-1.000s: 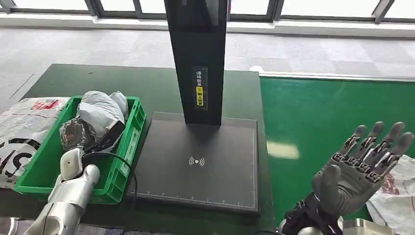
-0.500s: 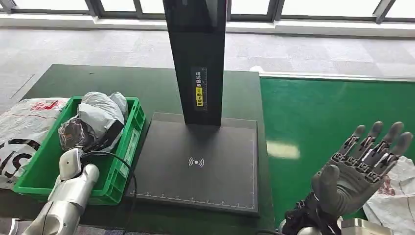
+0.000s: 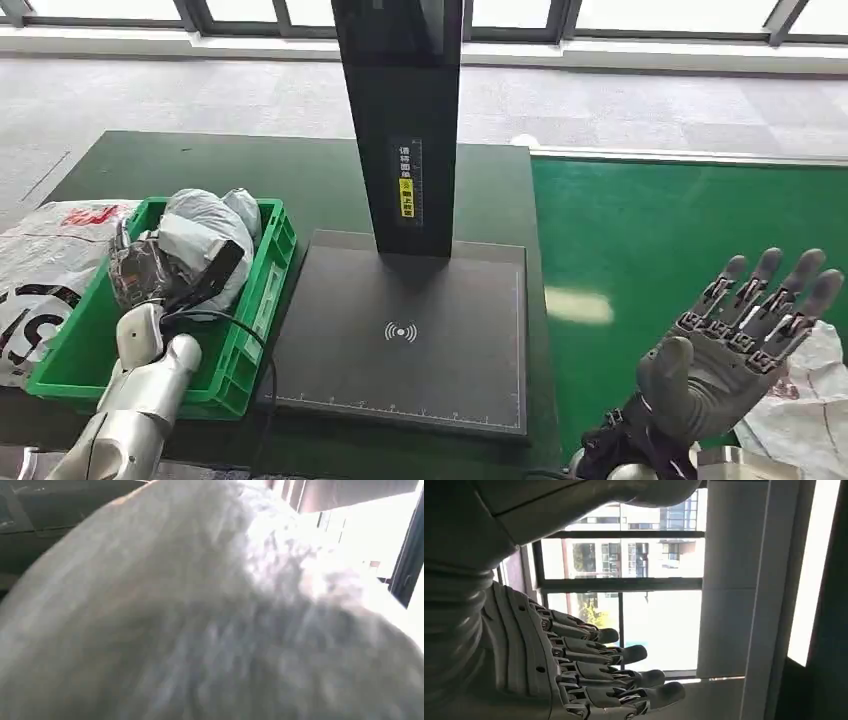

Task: Moved the parcel from conveyor to table for the left to box.

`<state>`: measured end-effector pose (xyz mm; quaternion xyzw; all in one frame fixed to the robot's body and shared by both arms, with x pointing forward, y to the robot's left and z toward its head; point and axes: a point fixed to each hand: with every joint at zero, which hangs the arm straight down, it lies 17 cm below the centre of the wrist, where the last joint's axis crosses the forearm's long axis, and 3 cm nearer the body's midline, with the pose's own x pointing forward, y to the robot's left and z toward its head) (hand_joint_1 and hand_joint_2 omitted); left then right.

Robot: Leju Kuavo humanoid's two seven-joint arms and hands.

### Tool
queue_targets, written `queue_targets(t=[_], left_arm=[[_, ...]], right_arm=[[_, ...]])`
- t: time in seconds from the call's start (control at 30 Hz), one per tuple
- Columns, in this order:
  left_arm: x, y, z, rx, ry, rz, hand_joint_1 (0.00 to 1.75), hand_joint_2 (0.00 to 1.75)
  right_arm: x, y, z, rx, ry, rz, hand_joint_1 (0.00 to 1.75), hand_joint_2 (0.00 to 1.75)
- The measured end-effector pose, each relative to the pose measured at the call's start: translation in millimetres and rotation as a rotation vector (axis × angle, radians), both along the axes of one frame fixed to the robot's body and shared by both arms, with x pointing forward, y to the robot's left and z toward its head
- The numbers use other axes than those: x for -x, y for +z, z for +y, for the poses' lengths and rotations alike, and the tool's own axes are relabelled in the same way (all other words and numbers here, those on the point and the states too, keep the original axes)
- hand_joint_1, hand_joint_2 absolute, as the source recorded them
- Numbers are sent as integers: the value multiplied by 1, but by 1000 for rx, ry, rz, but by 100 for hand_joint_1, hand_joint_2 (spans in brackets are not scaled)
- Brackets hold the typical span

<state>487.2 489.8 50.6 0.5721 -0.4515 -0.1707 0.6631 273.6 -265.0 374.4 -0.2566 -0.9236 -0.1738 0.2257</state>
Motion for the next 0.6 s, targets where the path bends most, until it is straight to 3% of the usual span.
queue_targets(t=[0.03,0.07,0.17,0.23,0.33,0.4,0.5,0.6], left_arm=[[0,0,0,0,0,-1,0,175],[0,0,0,1,1,-1,0,0],[0,0,0,7,2,-6,0,0],[5,8,-28,80,-44,-139,0,0],[51,114,-52,214,-102,-768,0,0],[100,136,-59,314,-65,-1058,0,0],[135,141,-40,460,83,-1195,0,0],[147,167,-53,325,15,-1167,0,0]], right_arm=[[0,0,0,0,1,0,0,175],[0,0,0,0,0,0,0,175],[0,0,0,0,1,0,0,175],[0,0,1,8,-3,1,0,175],[1,-2,2,16,-8,8,0,175],[1,-1,2,17,-8,7,0,175],[1,-3,2,16,-9,13,0,175],[1,-3,3,17,-8,15,0,175]])
